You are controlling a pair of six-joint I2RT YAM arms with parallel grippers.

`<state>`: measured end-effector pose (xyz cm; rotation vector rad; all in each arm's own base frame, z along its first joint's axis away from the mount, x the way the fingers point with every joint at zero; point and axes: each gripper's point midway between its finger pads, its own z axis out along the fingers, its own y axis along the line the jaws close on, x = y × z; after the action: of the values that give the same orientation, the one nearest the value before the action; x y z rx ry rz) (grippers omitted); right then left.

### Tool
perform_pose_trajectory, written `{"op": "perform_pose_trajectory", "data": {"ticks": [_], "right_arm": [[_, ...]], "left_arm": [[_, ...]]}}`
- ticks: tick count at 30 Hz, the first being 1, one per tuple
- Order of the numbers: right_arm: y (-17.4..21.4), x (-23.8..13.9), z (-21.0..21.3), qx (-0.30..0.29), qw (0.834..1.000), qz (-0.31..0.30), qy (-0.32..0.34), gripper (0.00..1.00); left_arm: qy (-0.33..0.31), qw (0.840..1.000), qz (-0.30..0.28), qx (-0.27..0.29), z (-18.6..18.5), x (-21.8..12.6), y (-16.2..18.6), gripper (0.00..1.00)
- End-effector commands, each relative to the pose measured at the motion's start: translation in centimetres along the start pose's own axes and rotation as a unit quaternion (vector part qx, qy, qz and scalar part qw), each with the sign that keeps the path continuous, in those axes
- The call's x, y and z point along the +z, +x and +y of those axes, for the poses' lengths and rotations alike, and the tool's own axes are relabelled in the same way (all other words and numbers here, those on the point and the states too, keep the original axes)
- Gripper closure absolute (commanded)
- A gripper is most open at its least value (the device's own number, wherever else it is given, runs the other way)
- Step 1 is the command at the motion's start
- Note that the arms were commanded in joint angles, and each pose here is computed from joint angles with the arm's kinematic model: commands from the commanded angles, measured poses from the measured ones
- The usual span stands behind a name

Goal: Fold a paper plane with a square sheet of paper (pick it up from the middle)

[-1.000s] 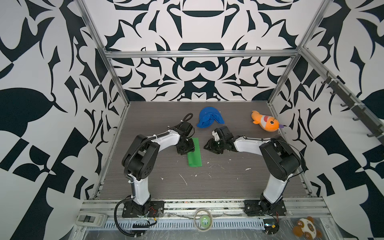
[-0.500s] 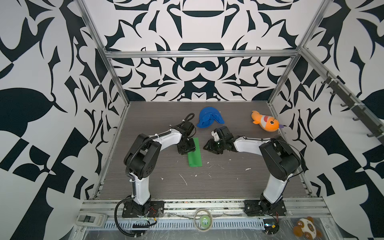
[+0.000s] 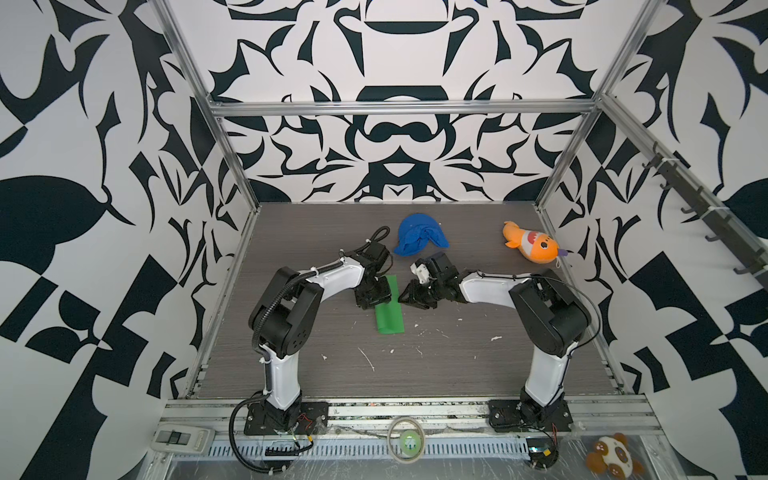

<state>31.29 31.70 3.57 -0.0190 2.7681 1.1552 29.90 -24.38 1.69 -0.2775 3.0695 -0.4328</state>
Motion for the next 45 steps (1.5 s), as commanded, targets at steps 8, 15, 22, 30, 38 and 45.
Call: {"op": "perform_pose_trajectory", "data": {"ticks": [8, 15, 22, 30, 38, 45], "right_arm": [[-1.2, 1.2, 2.8, -0.025, 0.999, 0.019, -0.041, 0.83], [-0.1, 2.1, 0.0, -0.007, 0.999, 0.036, 0.005, 0.86], [1.9, 2.8, -4.0, 0.01, 0.995, 0.068, 0.07, 0.88], [2.3, 3.0, -6.0, 0.012, 0.99, 0.08, 0.116, 0.88], [2.3, 3.0, -7.0, 0.011, 0.986, 0.082, 0.144, 0.9], [2.7, 3.1, -7.8, 0.013, 0.983, 0.084, 0.16, 0.92]], "left_arm": [[-0.162, 0.982, 0.089, -0.035, 8.6, 4.0, 4.7, 0.52], [-0.161, 0.982, 0.088, -0.033, 8.5, 4.1, 4.7, 0.52], [-0.127, 0.99, 0.063, -0.021, 6.2, 2.2, 3.2, 0.49], [-0.048, 0.997, -0.063, -0.004, 2.0, -6.5, -1.1, 0.38], [0.17, 0.984, -0.053, 0.021, -4.9, -5.8, -0.7, 0.58], [0.119, 0.993, -0.004, 0.02, -2.5, -1.5, 0.4, 0.75]]}}
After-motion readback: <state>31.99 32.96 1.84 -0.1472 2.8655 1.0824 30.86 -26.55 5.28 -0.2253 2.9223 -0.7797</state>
